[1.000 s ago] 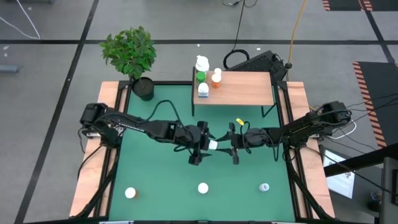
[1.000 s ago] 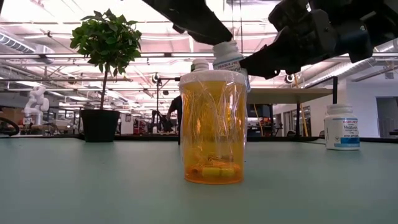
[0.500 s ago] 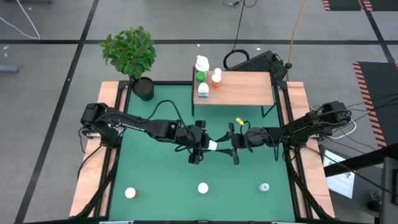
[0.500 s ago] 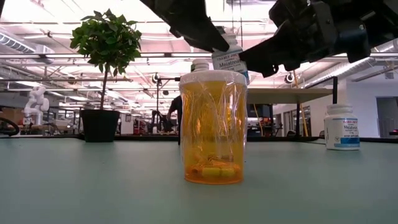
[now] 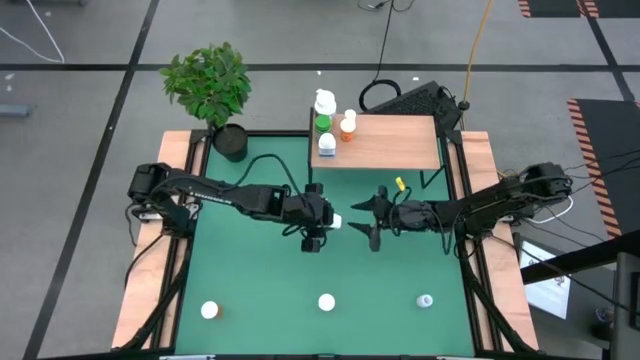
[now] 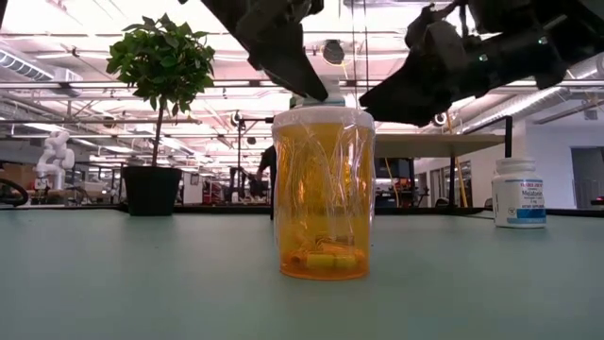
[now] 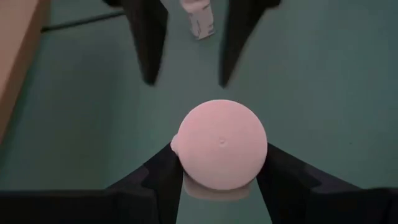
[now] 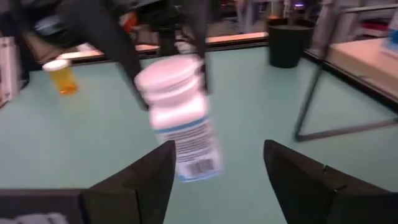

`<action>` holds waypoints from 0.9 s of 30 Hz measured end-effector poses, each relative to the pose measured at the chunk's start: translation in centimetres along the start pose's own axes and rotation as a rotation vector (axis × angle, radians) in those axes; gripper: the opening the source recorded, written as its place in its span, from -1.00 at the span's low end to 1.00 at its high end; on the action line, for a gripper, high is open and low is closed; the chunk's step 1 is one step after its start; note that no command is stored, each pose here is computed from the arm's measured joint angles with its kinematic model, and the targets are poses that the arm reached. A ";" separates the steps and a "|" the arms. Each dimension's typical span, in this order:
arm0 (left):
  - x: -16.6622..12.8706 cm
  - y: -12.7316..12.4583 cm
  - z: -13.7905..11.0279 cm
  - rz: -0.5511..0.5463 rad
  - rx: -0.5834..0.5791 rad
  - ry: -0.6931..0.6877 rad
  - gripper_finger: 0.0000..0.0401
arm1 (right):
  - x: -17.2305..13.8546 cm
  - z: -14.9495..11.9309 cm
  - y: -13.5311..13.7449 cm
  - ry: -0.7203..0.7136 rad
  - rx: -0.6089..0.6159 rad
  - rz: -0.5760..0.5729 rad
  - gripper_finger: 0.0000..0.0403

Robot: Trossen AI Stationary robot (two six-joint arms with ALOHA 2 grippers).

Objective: Pick and place medicine bottles onto shelf by color
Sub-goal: Put the bottom white blue medicine bottle on the shelf

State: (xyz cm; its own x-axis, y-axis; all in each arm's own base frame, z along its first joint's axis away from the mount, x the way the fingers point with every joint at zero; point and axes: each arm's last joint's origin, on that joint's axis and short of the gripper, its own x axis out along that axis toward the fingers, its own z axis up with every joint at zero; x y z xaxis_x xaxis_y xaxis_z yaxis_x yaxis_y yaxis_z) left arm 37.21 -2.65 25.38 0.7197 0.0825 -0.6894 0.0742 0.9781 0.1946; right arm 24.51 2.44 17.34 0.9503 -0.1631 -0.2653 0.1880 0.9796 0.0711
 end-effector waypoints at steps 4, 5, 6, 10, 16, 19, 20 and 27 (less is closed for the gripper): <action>0.1 1.1 -0.2 0.016 -0.033 0.012 -0.12 | -1.5 -0.4 -0.3 0.002 0.060 0.017 0.17; 0.0 1.5 0.0 0.024 -0.031 0.012 -0.12 | -2.0 -0.6 -0.4 0.001 0.076 0.020 0.16; -0.2 2.0 0.4 0.032 -0.033 0.006 -0.12 | -2.4 -0.8 -0.4 -0.005 0.095 0.025 0.15; -1.7 4.4 2.9 0.068 0.002 -0.065 -0.12 | -4.3 -2.2 -1.0 -0.008 0.169 0.037 0.11; -3.5 9.7 6.1 0.107 0.021 -0.118 -0.13 | -6.4 -4.4 -2.1 -0.034 0.191 0.019 0.08; -3.4 11.9 7.4 0.108 0.028 -0.131 -0.13 | -6.9 -4.8 -2.4 -0.065 0.170 0.023 0.07; -3.2 12.6 7.7 0.110 0.035 -0.122 -0.13 | -7.0 -4.7 -2.4 -0.077 0.161 0.026 0.07; -0.2 16.8 8.5 0.121 0.062 -0.016 -0.12 | -7.0 -4.8 -2.4 -0.075 0.121 0.026 0.07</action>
State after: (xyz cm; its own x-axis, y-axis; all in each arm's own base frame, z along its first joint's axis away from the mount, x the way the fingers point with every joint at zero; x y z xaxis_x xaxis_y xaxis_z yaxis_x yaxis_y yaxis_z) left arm 44.18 12.16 34.68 0.7367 0.1955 -0.6473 0.0288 0.9474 0.3189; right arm 16.17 1.79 14.41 0.9702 -0.1510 -0.1893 0.1877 0.9629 0.1940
